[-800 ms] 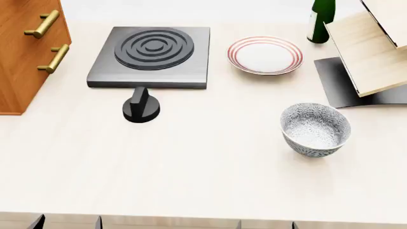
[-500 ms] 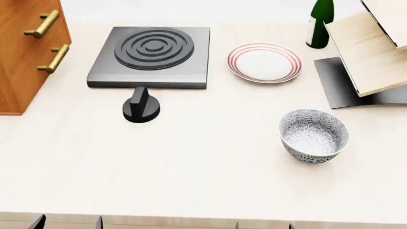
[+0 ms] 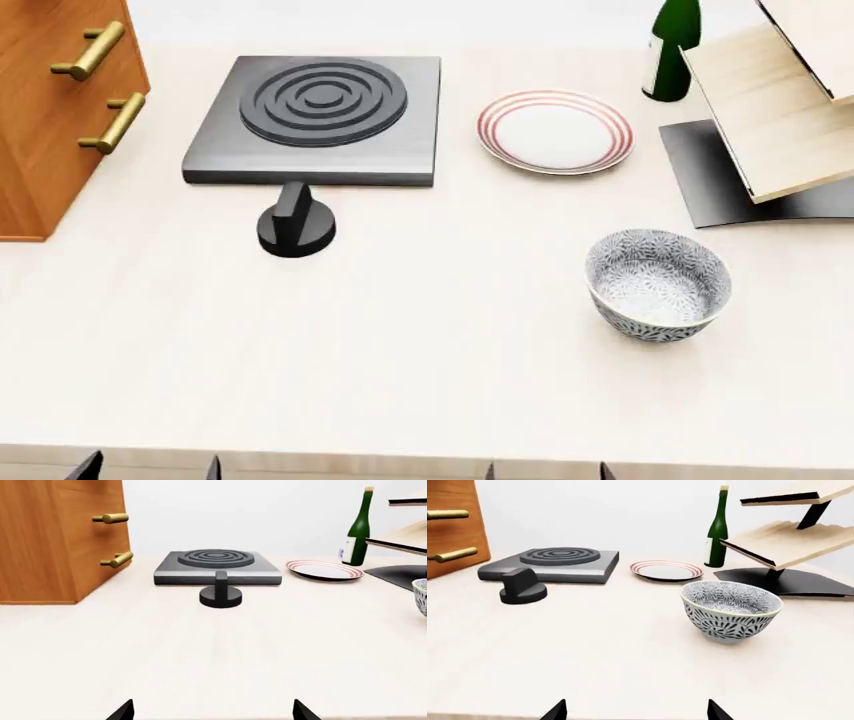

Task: Put the bowl on the stove.

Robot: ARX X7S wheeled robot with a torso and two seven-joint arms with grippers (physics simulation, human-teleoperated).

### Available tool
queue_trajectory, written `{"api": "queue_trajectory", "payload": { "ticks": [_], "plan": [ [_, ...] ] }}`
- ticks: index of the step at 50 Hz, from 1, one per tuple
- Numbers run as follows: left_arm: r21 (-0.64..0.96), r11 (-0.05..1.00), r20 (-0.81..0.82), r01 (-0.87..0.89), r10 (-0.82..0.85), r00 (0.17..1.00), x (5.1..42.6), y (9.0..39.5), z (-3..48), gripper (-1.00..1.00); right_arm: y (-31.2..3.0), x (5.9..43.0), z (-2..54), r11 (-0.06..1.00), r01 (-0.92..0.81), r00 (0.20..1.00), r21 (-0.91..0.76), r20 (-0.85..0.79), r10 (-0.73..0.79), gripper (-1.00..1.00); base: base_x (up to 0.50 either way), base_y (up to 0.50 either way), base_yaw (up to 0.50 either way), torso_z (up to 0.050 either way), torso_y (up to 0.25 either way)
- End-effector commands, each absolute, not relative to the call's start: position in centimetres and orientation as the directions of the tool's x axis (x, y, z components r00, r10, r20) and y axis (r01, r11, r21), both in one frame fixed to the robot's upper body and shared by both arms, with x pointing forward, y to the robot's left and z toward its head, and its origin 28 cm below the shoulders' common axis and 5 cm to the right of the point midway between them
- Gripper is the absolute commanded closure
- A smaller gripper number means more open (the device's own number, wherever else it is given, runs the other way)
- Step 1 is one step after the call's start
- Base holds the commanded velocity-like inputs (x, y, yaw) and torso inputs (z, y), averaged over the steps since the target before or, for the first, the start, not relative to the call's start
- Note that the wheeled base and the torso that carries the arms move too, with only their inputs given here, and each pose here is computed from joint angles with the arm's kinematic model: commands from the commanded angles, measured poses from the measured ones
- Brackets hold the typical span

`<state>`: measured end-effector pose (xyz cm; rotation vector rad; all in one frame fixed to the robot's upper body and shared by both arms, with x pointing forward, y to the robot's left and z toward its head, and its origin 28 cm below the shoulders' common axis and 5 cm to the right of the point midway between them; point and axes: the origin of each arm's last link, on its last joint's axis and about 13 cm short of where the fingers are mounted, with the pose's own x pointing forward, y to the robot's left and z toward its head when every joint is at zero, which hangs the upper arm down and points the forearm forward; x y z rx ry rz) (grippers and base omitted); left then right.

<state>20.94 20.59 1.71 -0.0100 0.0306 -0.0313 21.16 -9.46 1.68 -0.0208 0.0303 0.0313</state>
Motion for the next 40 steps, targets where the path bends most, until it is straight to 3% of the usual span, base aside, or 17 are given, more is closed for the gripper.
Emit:
{"api": "queue_trajectory", "payload": {
  "ticks": [1, 8, 21, 23, 40],
  "plan": [
    [-0.009, 1.0, 0.015, 0.016, -0.016, 1.0, 21.1, 20.9, 2.9, -1.0, -10.1, 22.4, 4.2, 0.996, -0.041, 0.998, -0.085, 0.049, 0.045, -1.0, 0.0, 0.0, 0.0, 0.0, 0.0],
    [0.046, 0.999, 0.12, -0.028, 0.022, 0.992, 21.1, 23.1, 6.7, -1.0, -13.1, 24.7, 10.6, 0.998, -0.061, 0.992, 0.014, 0.108, 0.059, -1.0, 0.0, 0.0, 0.0, 0.0, 0.0],
    [0.139, 0.988, 0.448, -0.059, -0.01, 0.894, 17.2, 26.9, 18.0, -1.0, -20.6, 24.1, 19.2, 0.995, 0.0, 0.97, -0.104, 0.241, 0.025, -1.0, 0.0, 0.0, 0.0, 0.0, 0.0],
    [0.186, 0.98, 0.507, -0.064, -0.04, 0.861, 16.1, 27.1, 19.8, -1.0, -22.1, 23.0, 20.2, 0.986, 0.022, 0.962, -0.167, 0.271, 0.024, -1.0, 0.0, 0.0, 0.0, 0.0, 0.0],
    [0.232, 0.966, 0.752, -0.11, -0.106, 0.651, 11.0, 28.6, 27.1, -1.0, -30.7, 13.7, 23.6, 0.978, 0.185, 0.917, -0.097, 0.374, -0.137, -1.0, 0.0, 0.0, 0.0, 0.0, 0.0]
  ]
}}
